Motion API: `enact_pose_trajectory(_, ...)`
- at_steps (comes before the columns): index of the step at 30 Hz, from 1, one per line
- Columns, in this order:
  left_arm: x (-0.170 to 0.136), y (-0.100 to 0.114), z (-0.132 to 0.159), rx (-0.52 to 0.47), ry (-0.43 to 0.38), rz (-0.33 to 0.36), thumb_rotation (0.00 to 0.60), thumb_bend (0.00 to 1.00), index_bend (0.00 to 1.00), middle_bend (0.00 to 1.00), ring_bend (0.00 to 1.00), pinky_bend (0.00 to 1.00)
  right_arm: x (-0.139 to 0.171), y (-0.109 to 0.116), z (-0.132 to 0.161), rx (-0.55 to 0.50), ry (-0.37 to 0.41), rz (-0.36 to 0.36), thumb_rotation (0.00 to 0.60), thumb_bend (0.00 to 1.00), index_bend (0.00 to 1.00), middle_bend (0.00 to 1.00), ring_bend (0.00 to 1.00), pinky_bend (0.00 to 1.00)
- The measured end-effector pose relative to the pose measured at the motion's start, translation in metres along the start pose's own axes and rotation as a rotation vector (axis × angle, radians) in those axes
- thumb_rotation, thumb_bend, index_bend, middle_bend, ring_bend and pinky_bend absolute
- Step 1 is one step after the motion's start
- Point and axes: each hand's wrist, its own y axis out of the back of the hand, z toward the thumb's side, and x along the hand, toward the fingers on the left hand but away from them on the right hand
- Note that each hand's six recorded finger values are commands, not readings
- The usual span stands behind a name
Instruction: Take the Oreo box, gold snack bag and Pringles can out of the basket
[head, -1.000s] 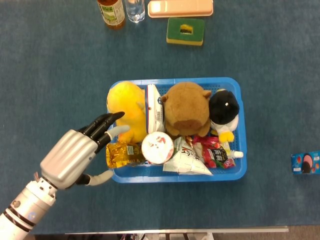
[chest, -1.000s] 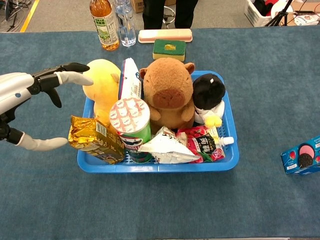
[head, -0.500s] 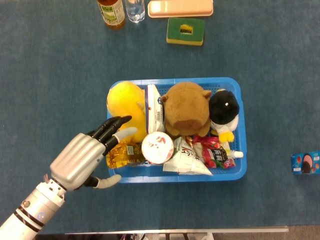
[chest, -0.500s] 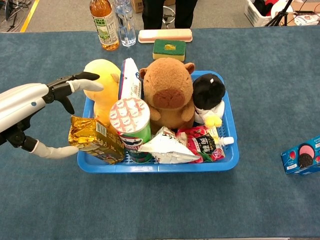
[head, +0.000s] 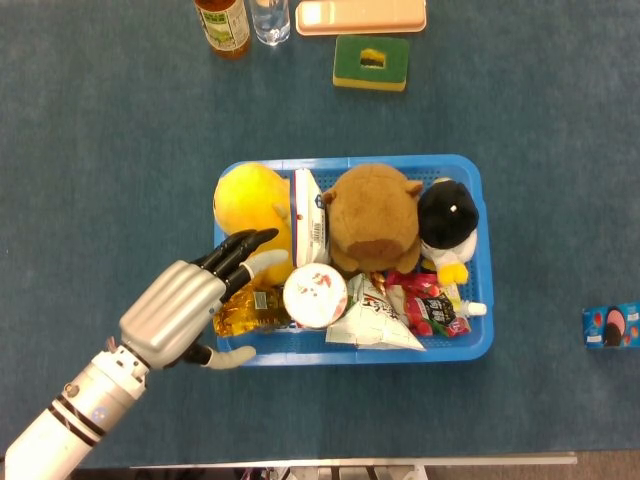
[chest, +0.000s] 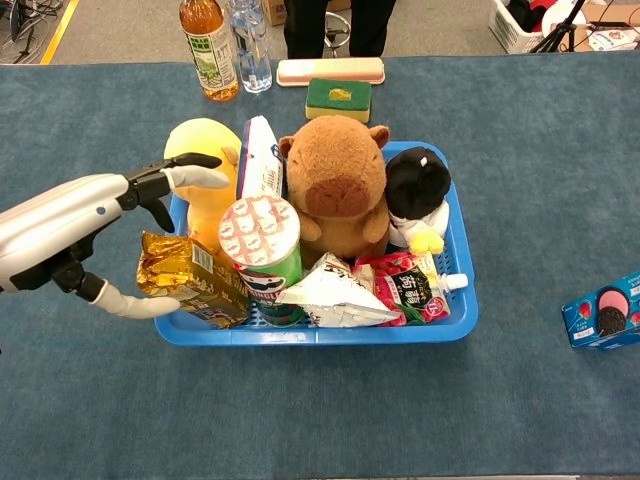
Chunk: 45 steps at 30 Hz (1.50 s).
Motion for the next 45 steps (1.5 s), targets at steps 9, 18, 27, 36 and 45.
enact_pose_trajectory(9, 0.008, -0.003, -0.009, 0.002, 0.023, -0.007, 0.600, 0.17, 0.10, 0.00, 0.02, 0.35, 0.002, -0.002, -0.004, -0.008, -0.006, 0.004, 0.600, 0.00, 0.08, 0.26, 0.24, 0.55)
enact_pose_trajectory(18, 0.006, -0.006, -0.017, 0.009, 0.061, -0.017, 0.600, 0.17, 0.11, 0.04, 0.07, 0.41, 0.002, -0.004, -0.003, -0.010, -0.003, 0.009, 0.600, 0.00, 0.08, 0.27, 0.24, 0.55)
enact_pose_trajectory(27, 0.005, -0.005, -0.018, 0.002, 0.070, -0.005, 0.600, 0.17, 0.13, 0.13, 0.15, 0.47, 0.002, -0.007, -0.003, -0.013, -0.005, 0.018, 0.600, 0.00, 0.08, 0.27, 0.24, 0.55)
enact_pose_trajectory(36, 0.007, -0.006, -0.019, -0.005, 0.064, -0.005, 0.600, 0.17, 0.21, 0.20, 0.21, 0.51, 0.002, -0.006, -0.005, -0.016, -0.008, 0.016, 0.600, 0.00, 0.10, 0.27, 0.24, 0.55)
enact_pose_trajectory(45, 0.007, -0.006, -0.022, -0.007, 0.080, 0.003, 0.600, 0.17, 0.25, 0.26, 0.26, 0.56, 0.003, -0.007, -0.005, -0.020, -0.008, 0.019, 0.600, 0.00, 0.10, 0.27, 0.24, 0.55)
